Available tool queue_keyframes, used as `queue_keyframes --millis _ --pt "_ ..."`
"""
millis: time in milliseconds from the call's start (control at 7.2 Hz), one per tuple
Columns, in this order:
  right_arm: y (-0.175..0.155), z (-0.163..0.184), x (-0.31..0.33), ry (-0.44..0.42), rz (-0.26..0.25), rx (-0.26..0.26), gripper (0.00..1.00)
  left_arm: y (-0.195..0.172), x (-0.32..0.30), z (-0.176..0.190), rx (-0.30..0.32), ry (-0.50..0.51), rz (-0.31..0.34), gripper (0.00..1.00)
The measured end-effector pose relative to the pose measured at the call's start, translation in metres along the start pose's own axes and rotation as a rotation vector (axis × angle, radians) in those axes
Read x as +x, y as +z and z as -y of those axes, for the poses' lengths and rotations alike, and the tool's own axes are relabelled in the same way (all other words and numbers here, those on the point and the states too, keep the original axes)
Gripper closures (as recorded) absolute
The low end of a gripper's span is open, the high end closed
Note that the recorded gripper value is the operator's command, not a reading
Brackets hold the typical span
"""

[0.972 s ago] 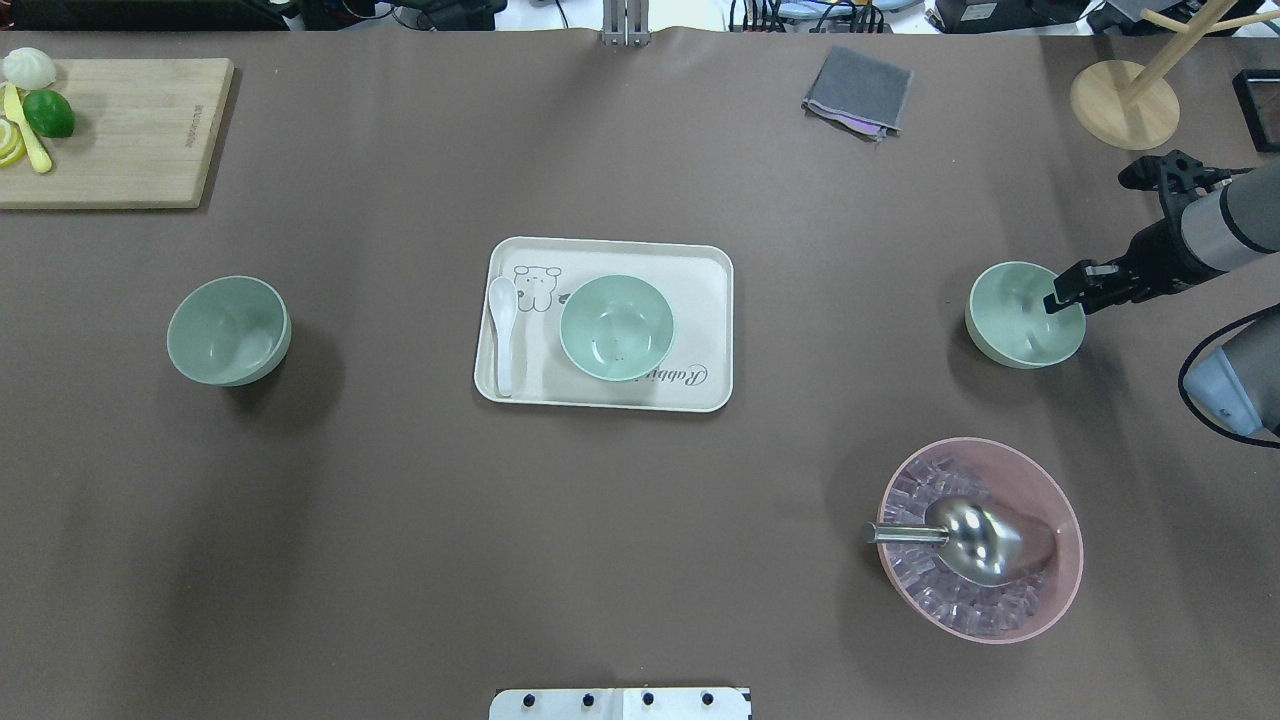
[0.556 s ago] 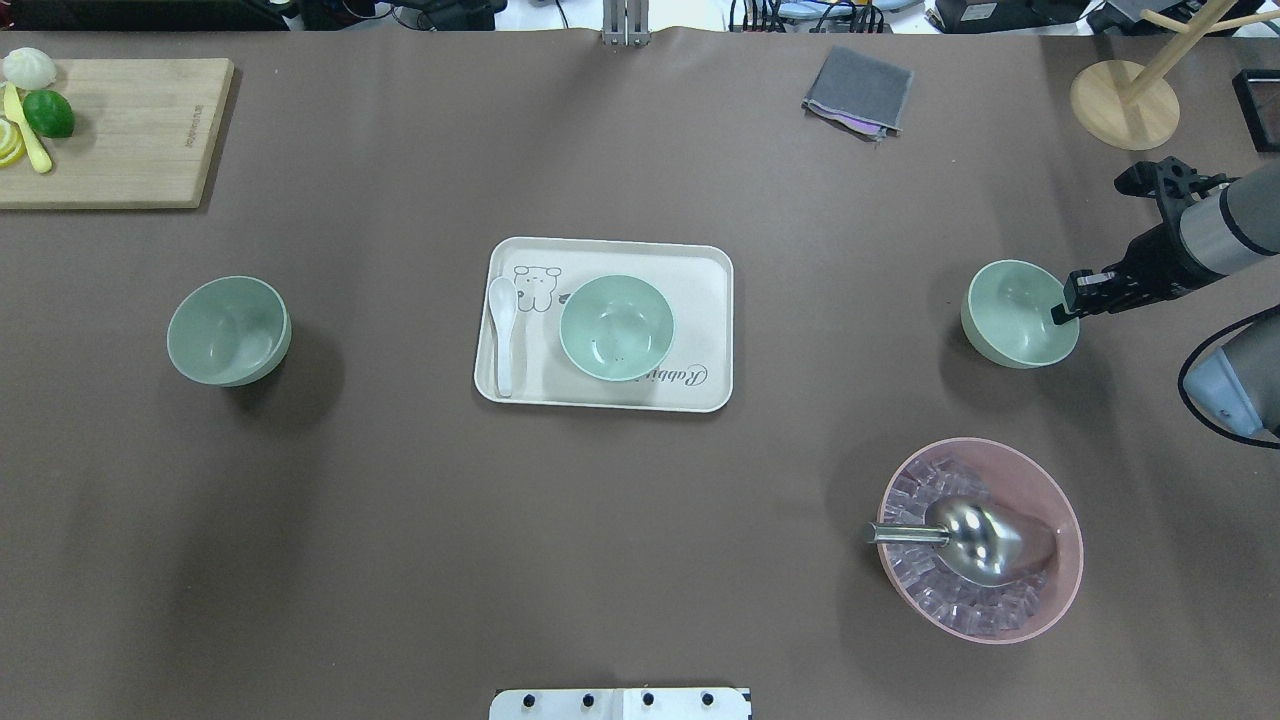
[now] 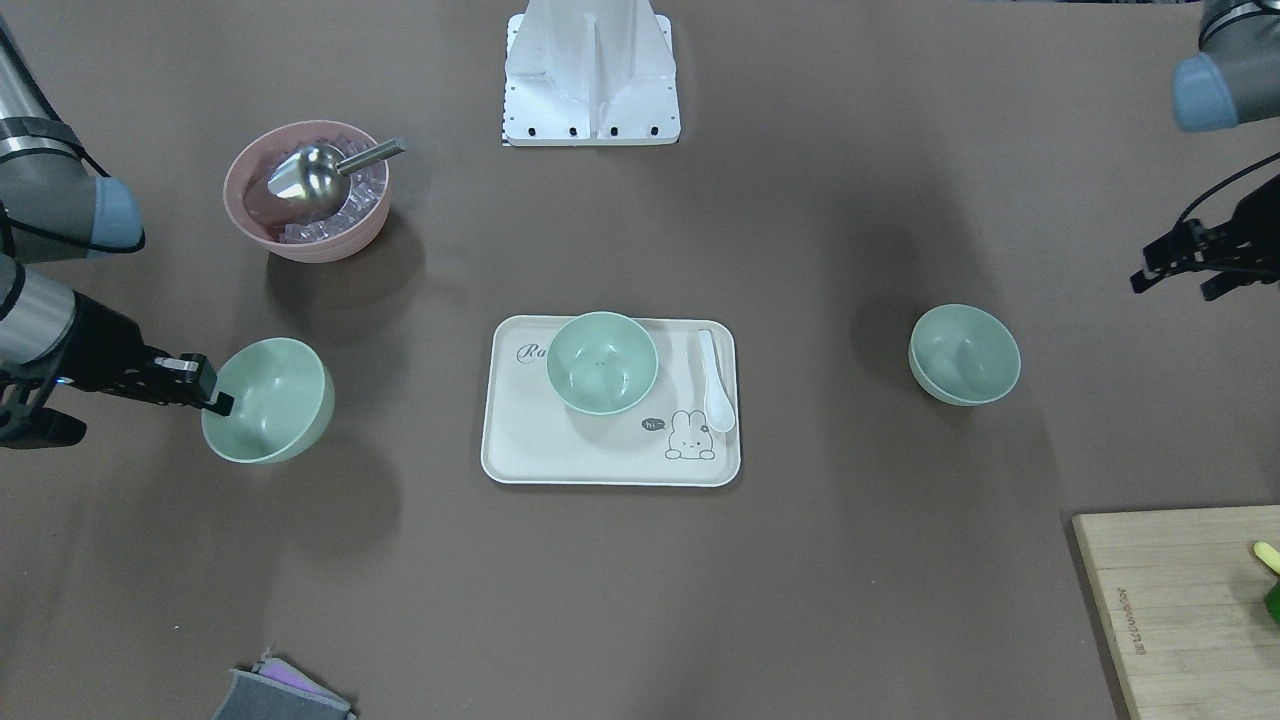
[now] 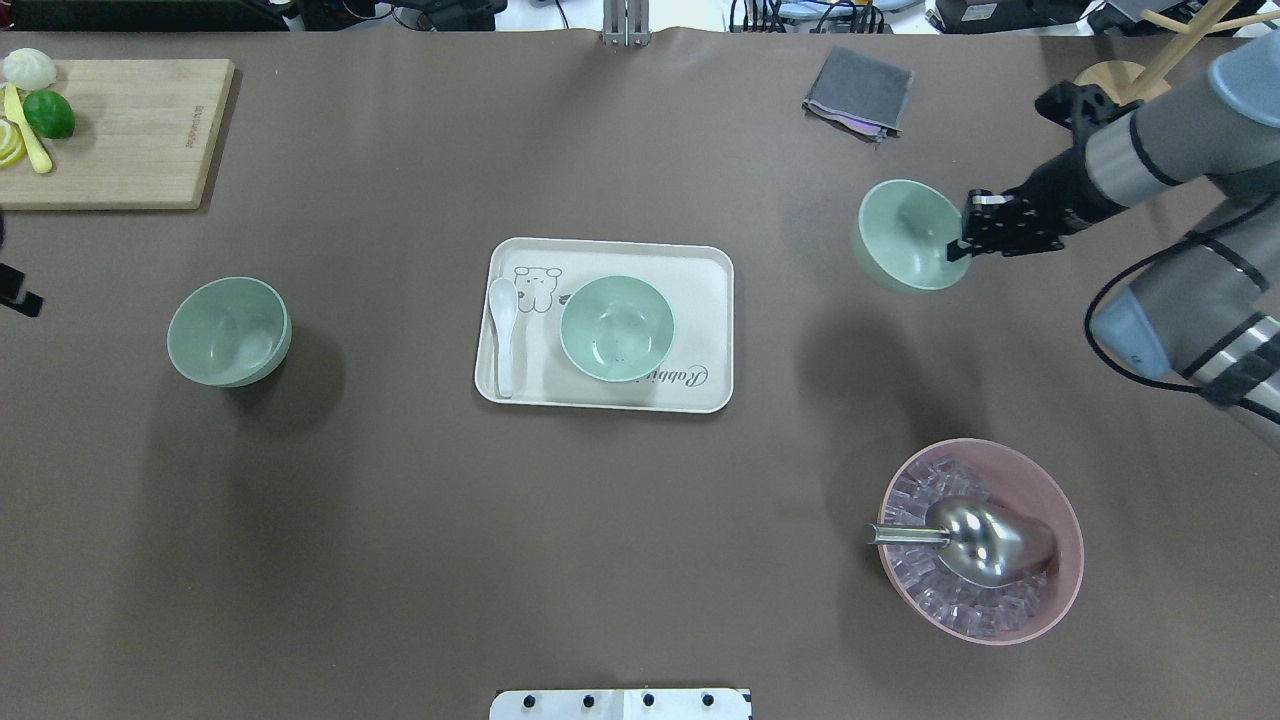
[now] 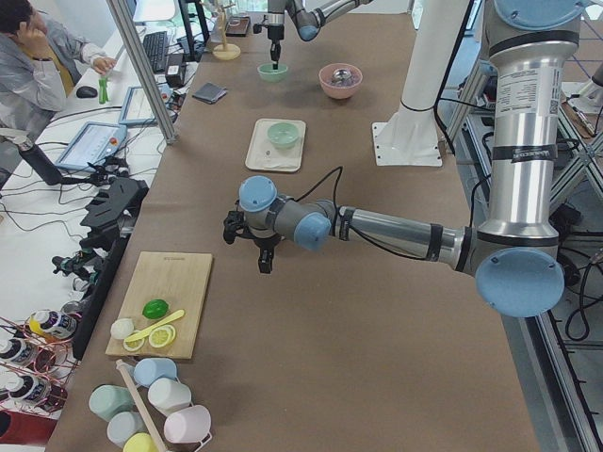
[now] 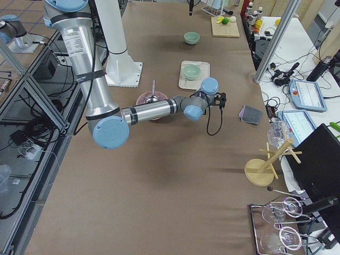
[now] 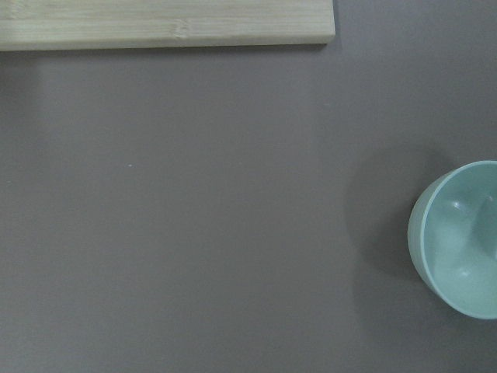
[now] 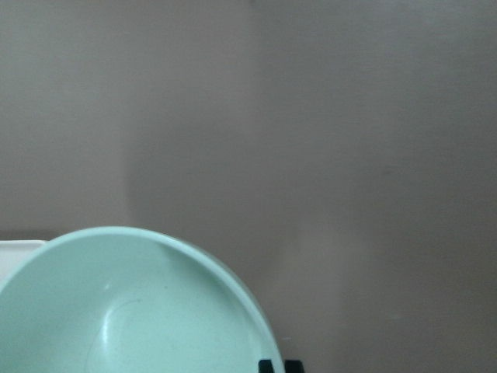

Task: Stack green bowls together

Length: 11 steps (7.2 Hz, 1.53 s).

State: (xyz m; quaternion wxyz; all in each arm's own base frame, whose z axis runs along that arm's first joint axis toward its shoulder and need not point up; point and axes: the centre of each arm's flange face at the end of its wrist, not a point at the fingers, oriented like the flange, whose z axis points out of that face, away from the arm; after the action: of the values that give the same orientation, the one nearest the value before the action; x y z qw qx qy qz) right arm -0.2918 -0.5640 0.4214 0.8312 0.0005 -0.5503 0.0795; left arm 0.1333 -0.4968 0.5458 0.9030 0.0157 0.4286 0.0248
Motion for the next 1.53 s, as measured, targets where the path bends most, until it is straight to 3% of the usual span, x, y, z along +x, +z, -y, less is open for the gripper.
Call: queue_keyframes --millis 278,417,694,833,1528 --pt "0.035 -0.046 -0.107 0.067 0.024 0.07 1.0 0.052 0.064 0.01 -0.05 -0.017 0.008 0.18" --pt "0.04 -0.069 -0.144 0.087 0.023 0.082 1.0 0.069 0.084 0.011 -0.073 -0.012 0.006 0.32" --pt "0.052 -0.103 -0.195 0.081 0.012 0.096 1.0 0.091 0.102 0.02 -0.101 -0.006 0.008 0.64" --pt "0.061 -0.115 -0.211 0.076 0.009 0.104 1.0 0.098 0.106 0.026 -0.108 -0.006 0.011 1.0" --pt "0.094 -0.143 -0.256 0.085 -0.022 0.139 1.0 0.086 0.148 0.048 -0.089 -0.005 -0.032 1.0"
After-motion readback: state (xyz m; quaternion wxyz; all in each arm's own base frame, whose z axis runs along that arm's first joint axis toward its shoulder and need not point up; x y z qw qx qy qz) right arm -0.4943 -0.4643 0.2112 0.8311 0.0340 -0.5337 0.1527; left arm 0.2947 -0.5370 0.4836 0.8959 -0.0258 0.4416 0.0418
